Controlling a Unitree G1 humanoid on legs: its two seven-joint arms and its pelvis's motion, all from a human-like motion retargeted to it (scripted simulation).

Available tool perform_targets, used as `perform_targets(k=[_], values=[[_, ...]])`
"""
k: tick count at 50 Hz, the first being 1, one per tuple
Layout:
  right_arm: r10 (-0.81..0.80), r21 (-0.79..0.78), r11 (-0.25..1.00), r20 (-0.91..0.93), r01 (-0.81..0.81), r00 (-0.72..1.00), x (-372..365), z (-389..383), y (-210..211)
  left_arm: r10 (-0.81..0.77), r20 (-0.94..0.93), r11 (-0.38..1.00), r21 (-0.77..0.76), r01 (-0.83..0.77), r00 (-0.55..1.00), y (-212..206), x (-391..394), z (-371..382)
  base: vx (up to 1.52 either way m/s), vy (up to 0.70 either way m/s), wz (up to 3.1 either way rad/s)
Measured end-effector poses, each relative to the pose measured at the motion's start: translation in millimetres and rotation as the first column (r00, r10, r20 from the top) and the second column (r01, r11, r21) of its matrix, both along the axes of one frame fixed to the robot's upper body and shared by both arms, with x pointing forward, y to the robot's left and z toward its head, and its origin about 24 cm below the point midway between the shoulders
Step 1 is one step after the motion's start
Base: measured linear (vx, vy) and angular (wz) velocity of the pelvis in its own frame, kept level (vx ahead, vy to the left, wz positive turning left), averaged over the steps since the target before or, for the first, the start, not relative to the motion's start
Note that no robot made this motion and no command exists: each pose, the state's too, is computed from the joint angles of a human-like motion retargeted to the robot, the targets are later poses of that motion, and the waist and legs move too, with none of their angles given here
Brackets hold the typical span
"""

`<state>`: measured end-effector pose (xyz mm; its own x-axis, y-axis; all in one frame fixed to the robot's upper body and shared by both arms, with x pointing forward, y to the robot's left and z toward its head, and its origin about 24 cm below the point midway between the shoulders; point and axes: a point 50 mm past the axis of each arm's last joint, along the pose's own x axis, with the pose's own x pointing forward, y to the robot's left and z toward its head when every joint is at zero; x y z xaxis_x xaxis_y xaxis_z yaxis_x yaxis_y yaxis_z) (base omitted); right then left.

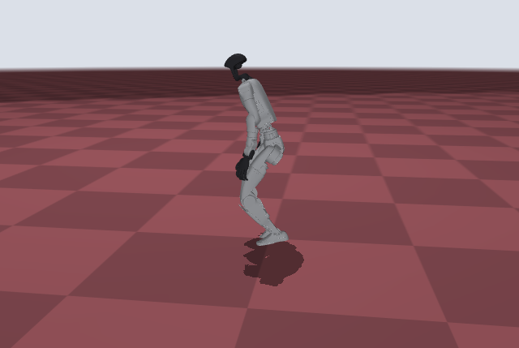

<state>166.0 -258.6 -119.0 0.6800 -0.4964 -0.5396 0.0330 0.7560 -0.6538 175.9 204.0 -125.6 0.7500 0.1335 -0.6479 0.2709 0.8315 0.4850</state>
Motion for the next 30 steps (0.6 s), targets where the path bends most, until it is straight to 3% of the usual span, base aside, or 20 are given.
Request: perform_targets(k=[10,23,30], values=[[0.127,-0.010,0.992,-0.019,-0.127,0.992,14,6,-1,0.096,0.064,0.995,0.017,-0.097,0.993,20,5,8,0.24,0.05,-1.87],[0.104,0.069,0.992,0.014,-0.104,0.995,10,6,0,0.256,-0.196,0.962,-0.050,-0.270,0.947,7,-56,-28,0.26,0.00,-1.25],[0.124,0.054,0.991,0.027,-0.125,0.992,6,4,5,0.305,-0.216,0.947,-0.033,-0.319,0.927,7,-61,-30,0.24,-0.08,-0.67]])
